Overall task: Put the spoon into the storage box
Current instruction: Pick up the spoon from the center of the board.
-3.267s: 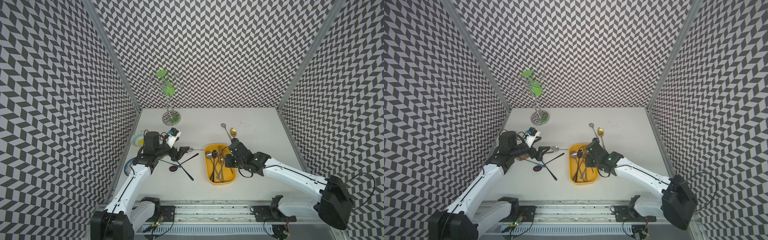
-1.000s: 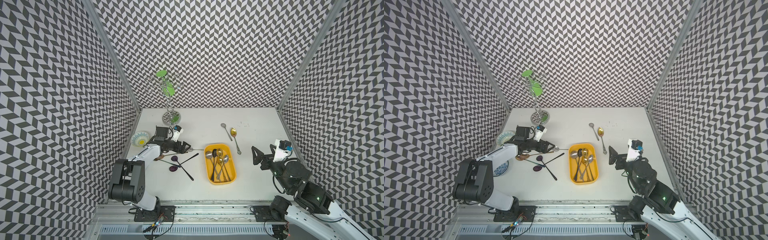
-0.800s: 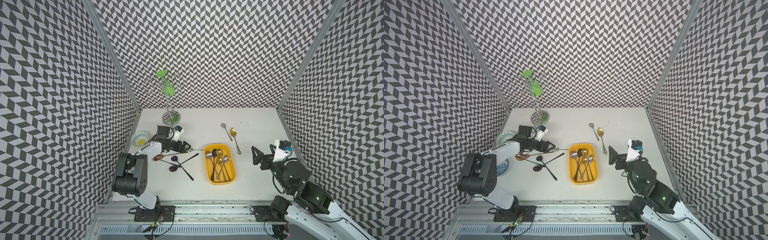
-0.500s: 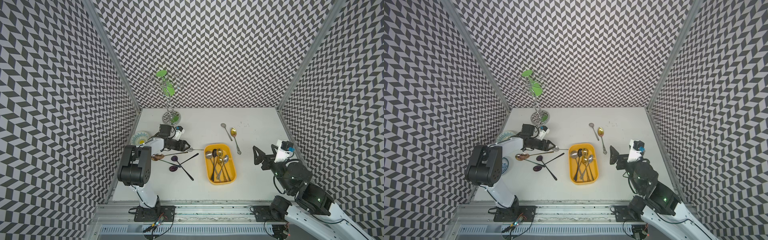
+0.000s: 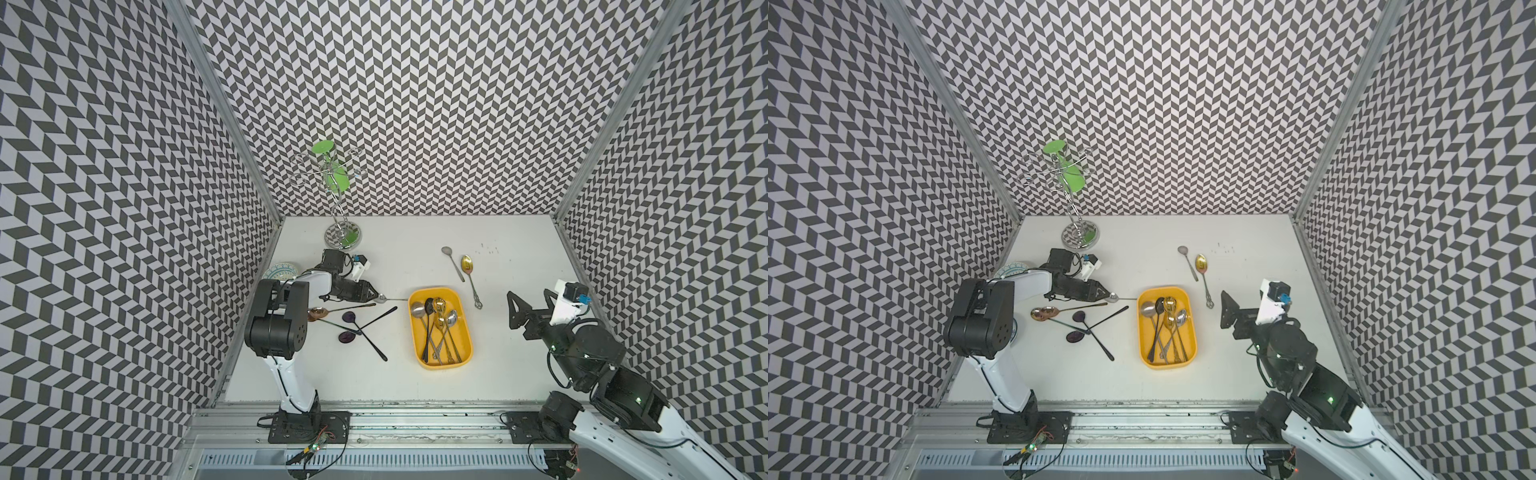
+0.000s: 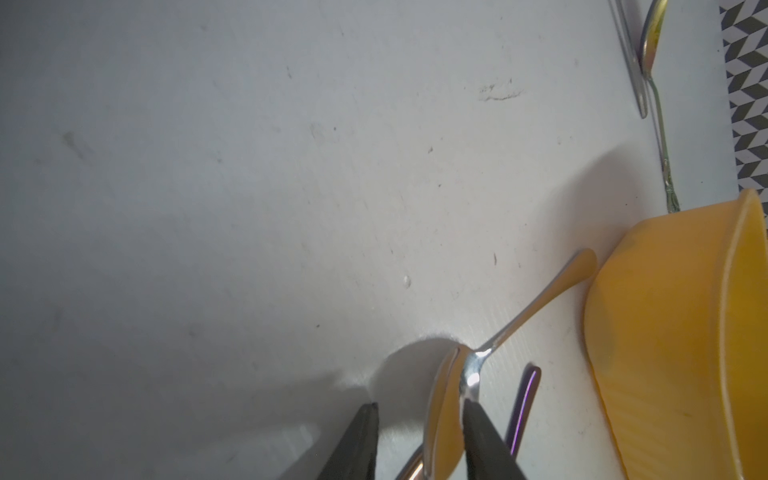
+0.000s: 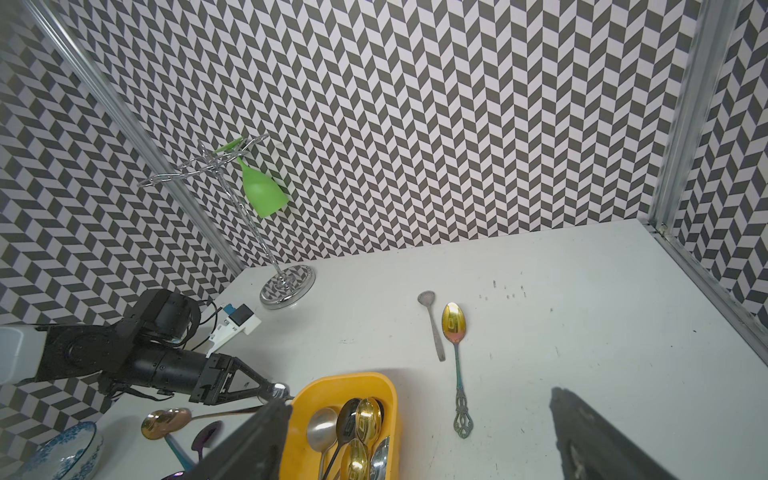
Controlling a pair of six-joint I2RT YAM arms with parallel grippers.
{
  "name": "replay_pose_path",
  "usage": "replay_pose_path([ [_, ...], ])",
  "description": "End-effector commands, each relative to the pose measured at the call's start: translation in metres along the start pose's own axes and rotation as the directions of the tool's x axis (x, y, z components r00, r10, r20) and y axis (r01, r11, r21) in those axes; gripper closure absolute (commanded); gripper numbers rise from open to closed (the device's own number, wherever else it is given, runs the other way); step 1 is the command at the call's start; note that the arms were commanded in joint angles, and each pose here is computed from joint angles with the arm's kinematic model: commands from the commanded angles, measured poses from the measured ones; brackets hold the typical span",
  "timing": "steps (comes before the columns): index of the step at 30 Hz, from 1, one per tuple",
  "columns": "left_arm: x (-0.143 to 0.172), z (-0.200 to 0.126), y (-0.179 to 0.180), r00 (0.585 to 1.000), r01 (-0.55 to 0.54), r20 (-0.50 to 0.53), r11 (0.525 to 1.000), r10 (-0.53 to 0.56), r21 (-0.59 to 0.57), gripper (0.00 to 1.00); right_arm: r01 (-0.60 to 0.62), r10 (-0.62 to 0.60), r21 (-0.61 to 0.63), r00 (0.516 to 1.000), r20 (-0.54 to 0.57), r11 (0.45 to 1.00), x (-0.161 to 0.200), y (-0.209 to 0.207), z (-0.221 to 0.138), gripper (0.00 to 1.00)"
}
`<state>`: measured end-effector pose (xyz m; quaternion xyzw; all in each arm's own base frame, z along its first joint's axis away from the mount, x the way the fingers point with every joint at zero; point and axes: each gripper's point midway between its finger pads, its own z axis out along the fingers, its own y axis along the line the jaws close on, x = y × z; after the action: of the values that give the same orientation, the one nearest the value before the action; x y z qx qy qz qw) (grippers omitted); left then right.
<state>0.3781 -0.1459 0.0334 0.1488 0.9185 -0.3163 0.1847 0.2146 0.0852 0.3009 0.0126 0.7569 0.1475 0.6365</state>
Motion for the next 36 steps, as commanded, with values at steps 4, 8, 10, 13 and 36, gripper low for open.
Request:
replay_pose_path([
  [4, 0.005, 0.002, -0.002, 0.999, 0.032, -0.019, 0.999, -0.032, 0.028, 0.73, -0.025, 0.025, -0.006, 0.999, 0.038, 1.0, -0.008, 0.0, -0.002, 0.01],
  [8, 0.002, -0.002, -0.003, 1.0, 0.026, -0.007, 0.999, -0.025, 0.022, 0.79, -0.03, 0.03, 0.004, 0.999, 0.039, 1.0, -0.007, -0.001, -0.002, 0.01],
  [10, 0.002, -0.002, -0.005, 1.0, 0.029, -0.002, 0.999, -0.029, 0.033, 0.84, -0.024, 0.025, -0.003, 0.999, 0.036, 1.0, -0.007, 0.0, -0.001, 0.01],
  [13, -0.002, -0.006, -0.005, 1.0, 0.018, 0.009, 1.0, -0.019, 0.023, 0.98, -0.025, 0.025, 0.011, 0.999, 0.027, 1.0, -0.004, -0.002, 0.0, 0.01],
  [36, -0.067, -0.108, -0.028, 0.943, -0.147, 0.278, 0.978, 0.183, -0.147, 1.0, -0.02, 0.02, 0.019, 1.0, 0.022, 1.0, -0.003, -0.002, 0.002, 0.01],
])
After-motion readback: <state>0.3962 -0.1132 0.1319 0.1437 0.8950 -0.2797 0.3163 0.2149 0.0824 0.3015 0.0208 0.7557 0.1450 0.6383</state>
